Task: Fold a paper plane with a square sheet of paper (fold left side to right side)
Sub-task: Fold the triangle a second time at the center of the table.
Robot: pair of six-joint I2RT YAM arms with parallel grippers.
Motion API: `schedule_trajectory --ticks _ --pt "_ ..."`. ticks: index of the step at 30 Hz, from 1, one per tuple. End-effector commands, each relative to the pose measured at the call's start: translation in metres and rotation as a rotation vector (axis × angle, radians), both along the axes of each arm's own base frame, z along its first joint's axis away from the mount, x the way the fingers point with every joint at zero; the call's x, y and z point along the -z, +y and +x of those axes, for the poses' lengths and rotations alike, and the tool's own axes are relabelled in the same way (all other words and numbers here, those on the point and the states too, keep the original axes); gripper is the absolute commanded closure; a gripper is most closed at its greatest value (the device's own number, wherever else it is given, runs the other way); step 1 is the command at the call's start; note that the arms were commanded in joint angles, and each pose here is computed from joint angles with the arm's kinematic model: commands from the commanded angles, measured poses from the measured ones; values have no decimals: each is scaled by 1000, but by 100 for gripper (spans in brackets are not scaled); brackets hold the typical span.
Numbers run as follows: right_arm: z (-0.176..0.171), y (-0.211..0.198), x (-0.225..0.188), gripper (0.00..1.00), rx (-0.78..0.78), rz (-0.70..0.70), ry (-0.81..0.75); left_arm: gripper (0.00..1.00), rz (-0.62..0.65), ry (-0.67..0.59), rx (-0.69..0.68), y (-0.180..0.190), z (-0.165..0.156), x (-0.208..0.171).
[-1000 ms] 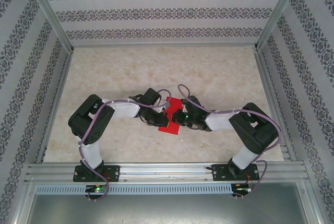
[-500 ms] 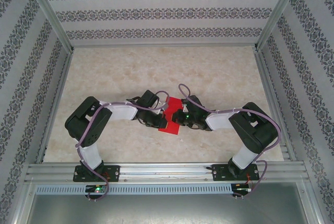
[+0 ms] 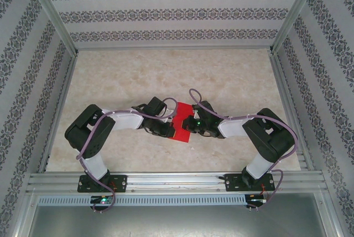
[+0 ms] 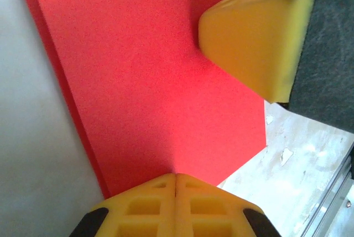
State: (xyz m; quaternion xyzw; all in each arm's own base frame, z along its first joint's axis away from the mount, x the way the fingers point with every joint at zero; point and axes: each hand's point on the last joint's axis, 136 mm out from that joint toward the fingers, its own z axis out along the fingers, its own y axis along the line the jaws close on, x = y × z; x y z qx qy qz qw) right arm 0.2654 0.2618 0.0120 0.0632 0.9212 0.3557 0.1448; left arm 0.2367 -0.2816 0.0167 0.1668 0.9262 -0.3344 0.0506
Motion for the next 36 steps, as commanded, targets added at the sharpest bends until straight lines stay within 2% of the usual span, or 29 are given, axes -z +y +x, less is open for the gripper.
schedule_trajectory --ticks 1,28,36 --pt "-42 -62 68 100 62 -273 209 98 131 42 0 28 -21 23" --pt "-43 -59 67 100 53 -269 211 98 198 28 -52 58 -29 29" --pt "-31 -46 48 100 36 -221 159 95 153 -5 -70 60 -24 15"
